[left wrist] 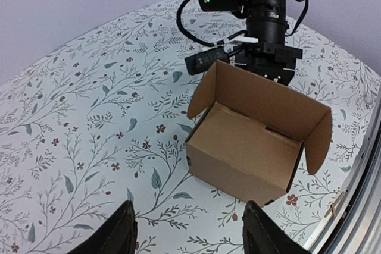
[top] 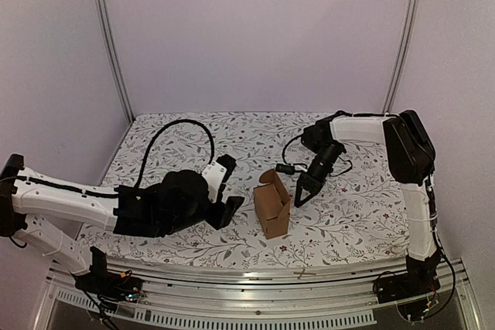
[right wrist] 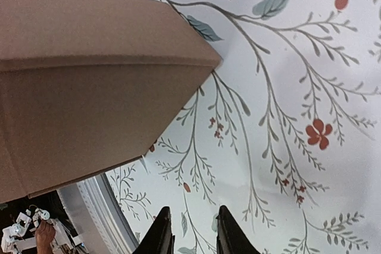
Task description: Fold the paper box
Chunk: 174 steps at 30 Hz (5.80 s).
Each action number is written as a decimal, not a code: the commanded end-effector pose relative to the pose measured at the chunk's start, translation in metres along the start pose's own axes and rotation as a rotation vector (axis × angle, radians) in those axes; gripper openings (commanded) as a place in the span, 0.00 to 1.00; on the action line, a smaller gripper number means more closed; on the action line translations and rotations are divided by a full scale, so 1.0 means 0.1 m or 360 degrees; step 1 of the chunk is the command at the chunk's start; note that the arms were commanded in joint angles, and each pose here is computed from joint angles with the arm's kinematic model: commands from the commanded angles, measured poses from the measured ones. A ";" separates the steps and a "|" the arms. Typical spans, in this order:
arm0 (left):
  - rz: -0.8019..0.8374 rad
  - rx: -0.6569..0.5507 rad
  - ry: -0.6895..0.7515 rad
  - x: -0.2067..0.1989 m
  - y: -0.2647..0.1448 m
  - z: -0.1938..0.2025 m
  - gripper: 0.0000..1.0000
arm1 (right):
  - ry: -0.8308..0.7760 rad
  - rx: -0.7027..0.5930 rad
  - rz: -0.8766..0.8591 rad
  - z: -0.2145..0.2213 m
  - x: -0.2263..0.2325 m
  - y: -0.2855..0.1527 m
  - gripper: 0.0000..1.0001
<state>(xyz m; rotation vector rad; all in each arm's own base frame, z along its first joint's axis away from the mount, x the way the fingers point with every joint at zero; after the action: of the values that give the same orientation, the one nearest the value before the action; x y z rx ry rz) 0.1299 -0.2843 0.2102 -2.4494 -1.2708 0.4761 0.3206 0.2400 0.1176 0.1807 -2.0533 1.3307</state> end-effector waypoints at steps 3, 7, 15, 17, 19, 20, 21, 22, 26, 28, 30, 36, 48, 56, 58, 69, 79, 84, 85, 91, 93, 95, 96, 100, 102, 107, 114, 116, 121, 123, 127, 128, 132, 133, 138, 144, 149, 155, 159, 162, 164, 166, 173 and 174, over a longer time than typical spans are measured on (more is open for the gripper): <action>0.0305 0.0282 0.0278 0.36 0.23 -0.48 0.63 | -0.0169 -0.0050 0.0286 0.21 0.29 -0.46 0.38; 0.0521 0.0389 0.0312 0.48 0.53 -0.69 0.59 | -0.0407 -0.0194 0.0431 0.39 0.65 -0.61 0.52; 0.0725 0.0418 0.0441 0.39 1.03 -0.70 0.51 | -0.0758 -0.0349 0.0787 0.37 1.27 -0.61 0.61; 0.0766 0.0439 0.0441 0.36 1.09 -0.69 0.48 | -0.0765 -0.0364 0.0798 0.32 1.34 -0.56 0.61; 0.0766 0.0417 0.0438 0.35 1.13 -0.69 0.47 | -0.0777 -0.0352 0.0809 0.28 1.37 -0.50 0.61; 0.0731 0.0406 0.0429 0.36 1.15 -0.69 0.47 | -0.0779 -0.0340 0.0812 0.26 1.37 -0.47 0.61; 0.0714 0.0398 0.0423 0.36 1.16 -0.69 0.46 | -0.0777 -0.0339 0.0818 0.23 1.37 -0.45 0.61; 0.0703 0.0387 0.0425 0.36 1.18 -0.69 0.46 | -0.0772 -0.0333 0.0819 0.21 1.38 -0.42 0.61; 0.0731 0.0377 0.0423 0.35 1.25 -0.65 0.43 | -0.0806 -0.0301 0.0768 0.13 1.43 -0.29 0.61; 0.0760 0.0379 0.0423 0.34 1.28 -0.62 0.39 | -0.0838 -0.0289 0.0742 0.11 1.46 -0.24 0.61; 0.0777 0.0355 0.0418 0.33 1.30 -0.60 0.36 | -0.0860 -0.0293 0.0726 0.10 1.49 -0.21 0.61; 0.0782 0.0269 0.0375 0.33 1.30 -0.61 0.18 | -0.0857 -0.0305 0.0747 0.07 1.49 -0.19 0.61; 0.0685 0.0210 0.0243 0.41 1.06 -0.49 0.07 | -0.0780 -0.0291 0.0911 -0.03 1.38 -0.21 0.56; 0.0507 0.0201 0.0135 0.40 0.97 -0.42 0.05 | -0.0813 -0.0305 0.0891 -0.04 1.41 -0.22 0.56; 0.0481 0.0206 0.0129 0.39 0.97 -0.41 0.05 | -0.0839 -0.0305 0.0864 -0.04 1.42 -0.21 0.56; 0.0434 0.0259 0.0134 0.32 1.01 -0.38 0.03 | -0.0903 -0.0318 0.0756 -0.04 1.52 -0.21 0.60; 0.0416 0.0281 0.0127 0.26 1.00 -0.36 0.03 | -0.0854 -0.0312 0.0802 -0.06 1.49 -0.21 0.52; 0.0403 0.0286 0.0135 0.24 1.01 -0.34 0.02 | -0.0884 -0.0289 0.0772 -0.01 1.50 -0.18 0.52; 0.0400 0.0287 0.0140 0.23 1.01 -0.34 0.03 | -0.0892 -0.0286 0.0753 0.00 1.51 -0.18 0.53; 0.0387 0.0303 0.0142 0.23 1.04 -0.34 0.02 | -0.0926 -0.0261 0.0843 0.02 1.54 -0.26 0.49; 0.0387 0.0317 0.0136 0.21 1.05 -0.34 0.02 | -0.0903 -0.0267 0.0833 0.00 1.53 -0.25 0.48; 0.0391 0.0323 0.0135 0.19 1.06 -0.34 0.02 | -0.0882 -0.0277 0.0820 -0.02 1.52 -0.24 0.47; 0.0392 0.0323 0.0131 0.19 1.06 -0.34 0.01 | -0.0872 -0.0281 0.0815 -0.03 1.52 -0.24 0.46; 0.0394 0.0328 0.0134 0.15 1.06 -0.34 0.01 | -0.0818 -0.0293 0.0807 -0.07 1.51 -0.24 0.45; 0.0387 0.0336 0.0122 0.14 1.06 -0.36 0.01 | -0.0788 -0.0300 0.0811 -0.09 1.50 -0.25 0.44; 0.0391 0.0394 0.0128 0.08 1.03 -0.34 0.00 | -0.0754 -0.0305 0.0824 -0.09 1.50 -0.26 0.44; 0.0332 0.0404 0.0107 0.02 1.04 -0.28 0.00 | -0.0759 -0.0282 0.0819 -0.03 1.48 -0.22 0.44; 0.0333 0.0409 0.0088 -0.01 1.05 -0.27 0.00 | -0.0762 -0.0279 0.0817 -0.02 1.48 -0.21 0.44; 0.0321 0.0425 0.0118 -0.08 1.05 -0.20 0.00 | -0.0773 -0.0282 0.0817 0.01 1.49 -0.21 0.44; 0.0305 0.0431 0.0129 -0.09 1.05 -0.18 0.00 | -0.0774 -0.0283 0.0814 0.02 1.50 -0.21 0.44; 0.0277 0.0435 0.0142 -0.07 1.04 -0.15 0.00 | -0.0775 -0.0289 0.0808 0.03 1.51 -0.21 0.44; 0.0268 0.0433 0.0146 -0.06 1.04 -0.15 0.00 | -0.0775 -0.0291 0.0803 0.03 1.52 -0.21 0.44; 0.0242 0.0423 0.0169 -0.04 1.02 -0.15 0.00 | -0.0776 -0.0302 0.0799 0.03 1.53 -0.21 0.44; 0.0236 0.0421 0.0176 -0.03 1.01 -0.14 0.00 | -0.0777 -0.0298 0.0799 0.03 1.54 -0.21 0.43; 0.0229 0.0438 0.0184 -0.02 1.03 -0.09 0.00 | -0.0805 -0.0262 0.0812 0.05 1.55 -0.15 0.43; 0.0224 0.0433 0.0169 0.01 1.02 -0.04 0.00 | -0.0850 -0.0232 0.0852 0.06 1.58 -0.11 0.43; 0.0245 0.0352 0.0166 0.03 0.96 -0.04 0.00 | -0.0880 -0.0208 0.0886 0.07 1.60 -0.07 0.42; 0.0221 0.0366 0.0191 0.06 0.98 0.04 0.00 | -0.0912 -0.0178 0.0922 0.04 1.62 -0.02 0.41; 0.0229 0.0323 0.0184 0.06 0.95 -0.04 0.00 | -0.0893 -0.0209 0.0950 0.00 1.65 -0.07 0.40; 0.0239 0.0289 0.0193 0.04 0.93 -0.13 0.00 | -0.0879 -0.0238 0.0941 -0.03 1.67 -0.10 0.39; 0.0245 0.0291 0.0195 0.04 0.94 -0.16 0.00 | -0.0865 -0.0237 0.0941 -0.03 1.66 -0.09 0.38; 0.0247 0.0299 0.0196 0.04 0.95 -0.17 0.00 | -0.0853 -0.0223 0.0938 -0.03 1.64 -0.07 0.37; 0.0252 0.0296 0.0167 0.05 0.93 -0.19 0.00 | -0.0830 -0.0233 0.0936 -0.05 1.63 -0.07 0.38; 0.0242 0.0284 0.0162 0.06 0.92 -0.21 0.00 | -0.0831 -0.0234 0.0937 -0.05 1.64 -0.07 0.38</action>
<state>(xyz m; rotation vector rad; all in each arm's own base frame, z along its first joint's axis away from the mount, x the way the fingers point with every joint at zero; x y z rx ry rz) 0.2109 -0.3317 0.1733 -2.3676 -0.9785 0.4710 0.1993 0.2746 0.2181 -0.1573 -2.7742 1.6022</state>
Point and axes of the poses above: each gripper's point midway between its finger pads, its own y axis out along the fingers, its own x axis along the line the jaws close on, z = x × y, the point moved 10 cm from there along -y, back along the fingers, and after that the axes turned 10 degrees about -y, right-handed, at the moved point
